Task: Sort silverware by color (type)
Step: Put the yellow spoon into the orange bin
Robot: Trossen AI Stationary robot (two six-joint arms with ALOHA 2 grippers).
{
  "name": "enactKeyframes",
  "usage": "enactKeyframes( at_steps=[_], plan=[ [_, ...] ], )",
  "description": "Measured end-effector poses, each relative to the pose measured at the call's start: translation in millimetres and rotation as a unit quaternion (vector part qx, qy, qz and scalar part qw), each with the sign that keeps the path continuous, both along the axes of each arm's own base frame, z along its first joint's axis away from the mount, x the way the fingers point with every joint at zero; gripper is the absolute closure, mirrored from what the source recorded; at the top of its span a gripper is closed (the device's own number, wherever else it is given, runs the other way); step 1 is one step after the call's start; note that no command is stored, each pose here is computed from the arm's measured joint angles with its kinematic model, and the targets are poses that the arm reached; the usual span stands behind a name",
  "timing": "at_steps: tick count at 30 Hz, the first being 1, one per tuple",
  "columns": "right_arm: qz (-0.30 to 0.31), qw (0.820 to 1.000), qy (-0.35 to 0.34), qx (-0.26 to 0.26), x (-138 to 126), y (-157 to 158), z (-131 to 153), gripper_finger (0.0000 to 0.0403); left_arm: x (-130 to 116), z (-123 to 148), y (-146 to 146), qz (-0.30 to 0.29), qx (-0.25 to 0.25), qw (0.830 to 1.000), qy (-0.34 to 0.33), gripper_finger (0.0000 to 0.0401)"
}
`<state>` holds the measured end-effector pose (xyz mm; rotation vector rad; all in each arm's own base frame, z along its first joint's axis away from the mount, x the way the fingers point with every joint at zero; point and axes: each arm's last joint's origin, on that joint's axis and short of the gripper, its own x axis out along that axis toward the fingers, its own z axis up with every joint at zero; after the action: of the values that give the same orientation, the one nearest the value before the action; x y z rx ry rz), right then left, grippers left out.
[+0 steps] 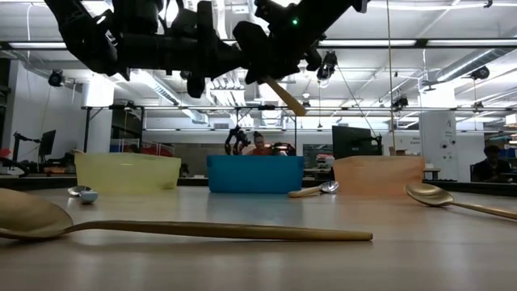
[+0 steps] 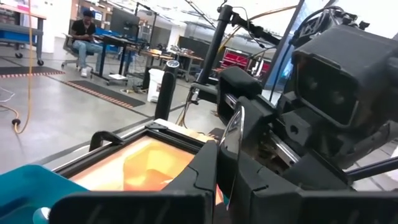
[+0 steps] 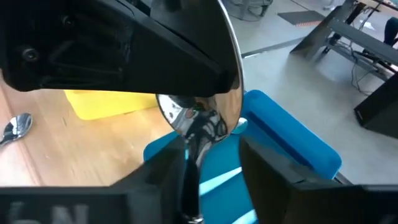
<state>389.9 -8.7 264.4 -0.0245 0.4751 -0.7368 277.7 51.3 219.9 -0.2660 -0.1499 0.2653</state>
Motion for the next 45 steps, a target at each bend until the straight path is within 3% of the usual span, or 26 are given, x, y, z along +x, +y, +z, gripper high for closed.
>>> enactKeyframes(
  at_steps=[4, 5, 13, 21, 26, 31, 40, 45],
  plan=[
    [0.004, 1.000, 0.000, 0.002, 0, 0, 0, 0.0372, 0, 0, 0, 0.002, 0.001, 1.000, 0.001, 0.0401],
    [0.005, 1.000, 0.000, 0.003, 0, 0, 0, 0.0380, 0, 0, 0, 0.003, 0.005, 1.000, 0.002, 0.0401],
    [0.007, 0.997, 0.005, 0.071, -2, -4, 7, 0.0390, 0, -1, 0, 0.002, 0.031, 0.999, 0.013, 0.0396],
    [-0.041, 0.981, 0.082, 0.173, -19, -35, 22, 0.0394, -3, 1, 3, 0.009, 0.044, 0.999, 0.026, 0.0334],
    [-0.077, 0.948, 0.186, 0.248, -45, -70, 13, 0.0394, -7, 6, 4, 0.017, 0.057, 0.998, 0.032, 0.0299],
    [-0.097, 0.897, 0.268, 0.339, -74, -105, 1, 0.0394, -11, 11, 4, 0.019, 0.072, 0.996, 0.039, 0.0284],
    [-0.070, 0.822, 0.254, 0.506, -115, -157, -29, 0.0394, -13, 13, 3, 0.019, 0.076, 0.996, 0.048, 0.0282],
    [-0.105, 0.798, 0.244, 0.542, -140, -176, -44, 0.0394, -16, 15, 3, 0.023, 0.086, 0.995, 0.052, 0.0282]
  ],
)
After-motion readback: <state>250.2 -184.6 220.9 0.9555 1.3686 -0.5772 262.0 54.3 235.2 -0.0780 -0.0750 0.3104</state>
